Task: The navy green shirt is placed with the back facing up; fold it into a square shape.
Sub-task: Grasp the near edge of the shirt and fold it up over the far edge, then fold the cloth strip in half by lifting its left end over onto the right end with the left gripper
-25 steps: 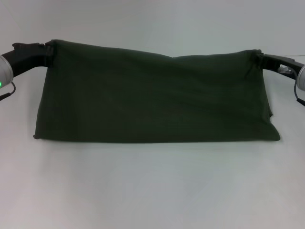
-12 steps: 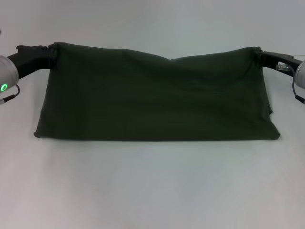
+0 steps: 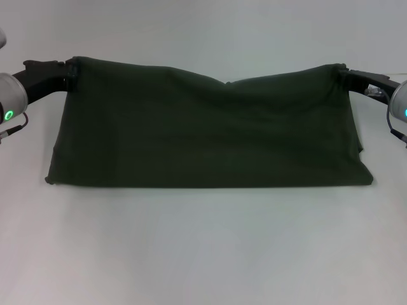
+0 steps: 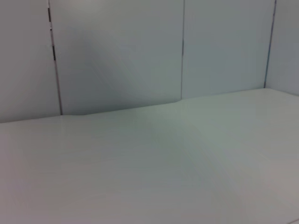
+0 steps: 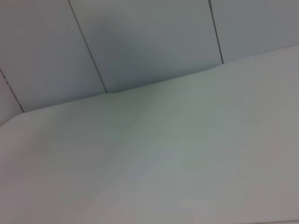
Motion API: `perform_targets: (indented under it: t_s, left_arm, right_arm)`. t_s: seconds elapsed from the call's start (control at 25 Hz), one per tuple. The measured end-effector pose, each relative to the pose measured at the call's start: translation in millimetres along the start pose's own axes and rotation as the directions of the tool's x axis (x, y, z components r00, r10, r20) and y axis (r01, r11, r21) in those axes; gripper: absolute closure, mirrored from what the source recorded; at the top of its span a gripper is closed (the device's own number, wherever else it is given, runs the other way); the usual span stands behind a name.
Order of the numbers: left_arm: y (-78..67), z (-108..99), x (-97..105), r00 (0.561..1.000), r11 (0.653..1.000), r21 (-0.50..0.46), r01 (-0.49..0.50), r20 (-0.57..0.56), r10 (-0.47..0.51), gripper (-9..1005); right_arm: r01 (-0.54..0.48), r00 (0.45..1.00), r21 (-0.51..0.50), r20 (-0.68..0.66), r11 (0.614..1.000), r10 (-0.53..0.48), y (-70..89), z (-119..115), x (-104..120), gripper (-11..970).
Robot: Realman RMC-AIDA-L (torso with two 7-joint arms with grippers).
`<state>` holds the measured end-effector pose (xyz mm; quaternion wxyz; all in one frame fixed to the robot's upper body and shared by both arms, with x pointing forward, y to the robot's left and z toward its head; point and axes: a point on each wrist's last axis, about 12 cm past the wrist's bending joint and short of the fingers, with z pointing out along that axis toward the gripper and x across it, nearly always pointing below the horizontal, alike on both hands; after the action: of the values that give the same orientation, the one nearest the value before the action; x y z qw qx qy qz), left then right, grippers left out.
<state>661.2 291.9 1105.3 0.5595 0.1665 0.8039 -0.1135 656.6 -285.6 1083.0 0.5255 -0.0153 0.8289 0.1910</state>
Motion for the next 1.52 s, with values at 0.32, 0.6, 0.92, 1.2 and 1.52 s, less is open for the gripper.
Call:
perform_targets:
  t_s: [0.32,0.6,0.92,1.2,1.52]
  left_arm:
    - [-7.3,7.2,-0.5,1.000,0.999,-0.038,-0.011,-0.010,0.010,956]
    - [-2.5,5.2,1.7,0.997,0.990,-0.117,0.075,0.029,-0.072,802]
    - [5.2,-13.0,11.3,0.969,0.970,-0.071,0.233,0.105,-0.225,462]
    - [-2.8,-55.6,18.1,0.915,0.918,0.216,0.334,0.159,-0.370,273]
    - [-21.5,-85.6,37.5,0.847,0.802,0.389,0.453,0.092,-0.523,274]
  right_arm:
    - [0.044,0.999,0.000,-0.017,0.999,-0.044,4.7,4.2,-2.5,889]
    - [0.049,0.999,0.051,-0.013,0.997,-0.048,1.1,7.0,-9.8,640]
    - [0.012,1.000,-0.025,0.005,1.000,-0.012,-3.3,-0.4,-18.8,336]
    - [-0.064,0.998,-0.206,-0.034,0.977,0.058,-8.2,-26.8,-20.1,183]
    - [-0.116,0.989,-0.359,-0.126,0.926,0.076,-9.1,-59.8,-4.3,180]
